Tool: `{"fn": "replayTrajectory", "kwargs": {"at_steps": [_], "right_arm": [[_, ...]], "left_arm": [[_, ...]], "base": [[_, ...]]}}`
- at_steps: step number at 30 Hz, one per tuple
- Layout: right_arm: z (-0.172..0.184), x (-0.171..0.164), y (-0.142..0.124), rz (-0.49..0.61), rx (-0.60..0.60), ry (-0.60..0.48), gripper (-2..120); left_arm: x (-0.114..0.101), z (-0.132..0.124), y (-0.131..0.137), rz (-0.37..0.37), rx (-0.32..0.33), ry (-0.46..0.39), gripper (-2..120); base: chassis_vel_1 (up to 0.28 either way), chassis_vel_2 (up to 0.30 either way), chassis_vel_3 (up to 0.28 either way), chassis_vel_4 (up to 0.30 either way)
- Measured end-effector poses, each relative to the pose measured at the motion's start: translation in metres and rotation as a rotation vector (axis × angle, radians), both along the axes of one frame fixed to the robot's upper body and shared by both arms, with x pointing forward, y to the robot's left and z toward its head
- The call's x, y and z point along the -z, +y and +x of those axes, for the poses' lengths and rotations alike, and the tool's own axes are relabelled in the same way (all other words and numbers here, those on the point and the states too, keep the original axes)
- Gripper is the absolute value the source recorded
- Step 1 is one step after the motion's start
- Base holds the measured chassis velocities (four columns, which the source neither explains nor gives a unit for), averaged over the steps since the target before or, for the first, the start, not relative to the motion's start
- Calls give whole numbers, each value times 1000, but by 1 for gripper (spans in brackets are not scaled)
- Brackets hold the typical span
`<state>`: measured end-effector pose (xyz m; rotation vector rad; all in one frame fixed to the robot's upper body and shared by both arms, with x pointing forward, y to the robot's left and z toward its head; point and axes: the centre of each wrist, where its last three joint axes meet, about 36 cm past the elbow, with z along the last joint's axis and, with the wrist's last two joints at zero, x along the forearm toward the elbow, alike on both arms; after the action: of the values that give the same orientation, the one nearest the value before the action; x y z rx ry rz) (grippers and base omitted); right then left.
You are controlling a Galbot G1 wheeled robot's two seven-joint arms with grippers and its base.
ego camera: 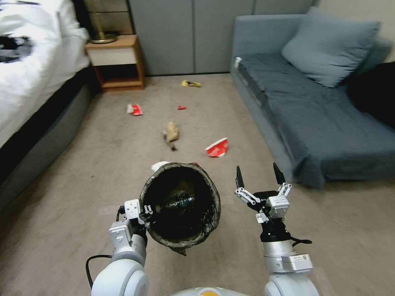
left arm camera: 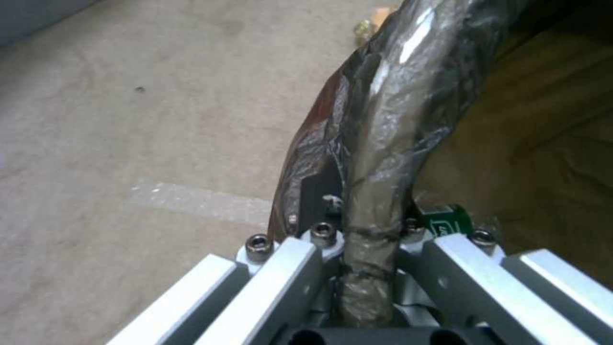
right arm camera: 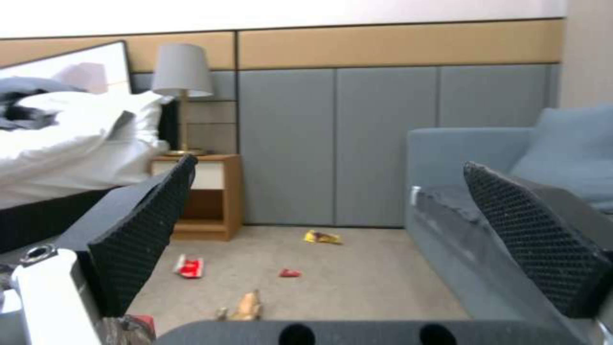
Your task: Pick up the trash bin, then pick up the garbage from the floor and place it into the trash bin.
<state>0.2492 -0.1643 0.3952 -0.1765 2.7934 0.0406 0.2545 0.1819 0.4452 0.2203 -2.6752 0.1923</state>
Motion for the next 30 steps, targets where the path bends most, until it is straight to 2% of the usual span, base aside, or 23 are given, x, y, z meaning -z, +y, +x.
{"fn": "replayTrajectory", "kwargs": {"at_steps": [30], "right_arm": [[-1, -3, -1, 0, -6, -23, 100]], "left_arm": [[-1, -2, -1, -1, -4, -13, 0]], "base": [[1, 2, 1, 2]]}}
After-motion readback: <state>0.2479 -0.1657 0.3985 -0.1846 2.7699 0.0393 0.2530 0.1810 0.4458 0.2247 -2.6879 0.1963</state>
